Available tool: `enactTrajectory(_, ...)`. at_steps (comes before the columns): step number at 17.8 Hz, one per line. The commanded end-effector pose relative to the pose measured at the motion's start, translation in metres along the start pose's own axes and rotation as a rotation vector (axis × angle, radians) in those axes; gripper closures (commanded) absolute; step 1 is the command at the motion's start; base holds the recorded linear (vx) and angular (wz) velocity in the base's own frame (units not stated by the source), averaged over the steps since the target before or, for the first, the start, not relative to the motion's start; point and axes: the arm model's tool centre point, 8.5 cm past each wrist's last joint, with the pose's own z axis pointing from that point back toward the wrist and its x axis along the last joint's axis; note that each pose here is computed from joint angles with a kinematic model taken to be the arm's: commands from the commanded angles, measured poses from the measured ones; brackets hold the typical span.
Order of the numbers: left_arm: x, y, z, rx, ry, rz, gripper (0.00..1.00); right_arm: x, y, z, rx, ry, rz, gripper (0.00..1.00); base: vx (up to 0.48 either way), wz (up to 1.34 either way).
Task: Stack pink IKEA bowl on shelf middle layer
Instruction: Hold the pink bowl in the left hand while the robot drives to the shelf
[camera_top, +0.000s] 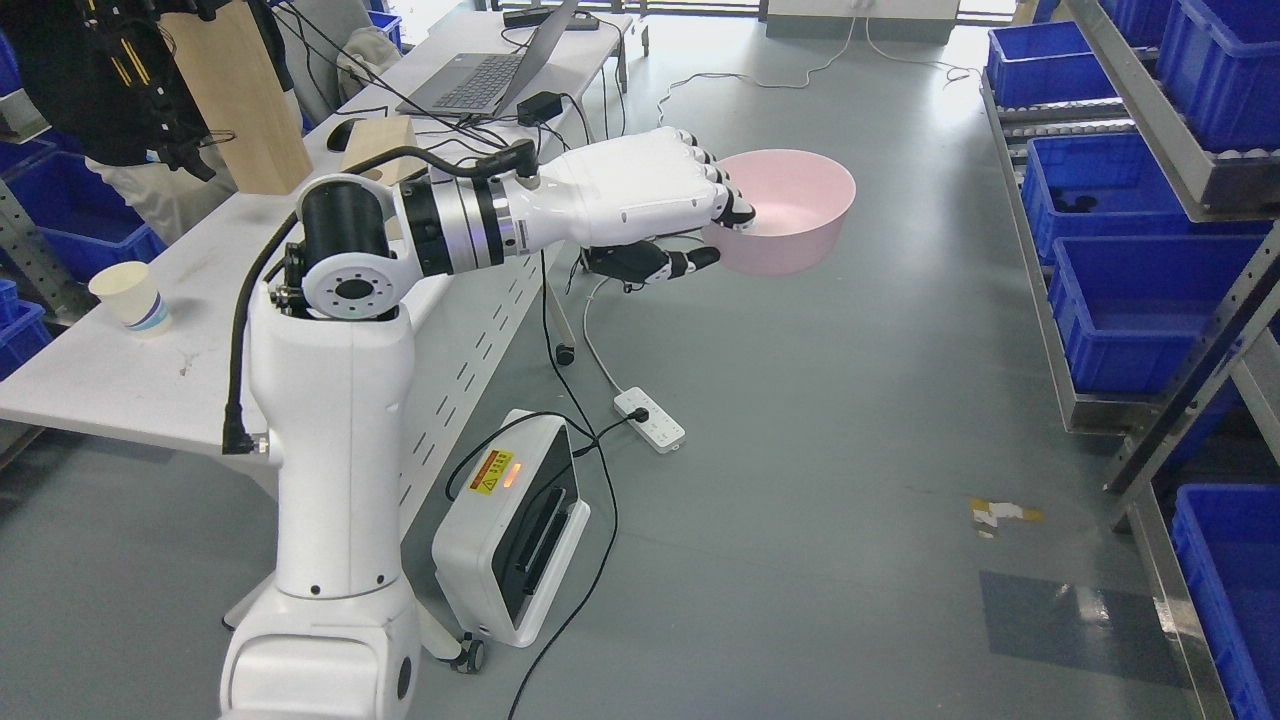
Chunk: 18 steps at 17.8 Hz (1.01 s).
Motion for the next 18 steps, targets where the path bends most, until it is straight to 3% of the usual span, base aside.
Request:
enactTrajectory(1,-0.0079,-0.0008,0.0115,0.001,0.031,0.001,0.99,-0.0090,-0.0102,0.0003,-0.016,0.006,0.002,0.00,0.070,0.00)
enactTrajectory(12,-0.0096,-0.0028,0.0103,-0.002,0.031,0.011,0.99,-0.0090,-0.0102,0.0003,-0.016,0.006,0.002,0.00,0.017,-0.11)
enactTrajectory(18,-0.0095,0.0008,0.0079,-0.001,0.024,0.005,0.99,-0.0090,-0.0102,0.0003,-0.016,0.006,0.002,0.00,0.109,-0.85)
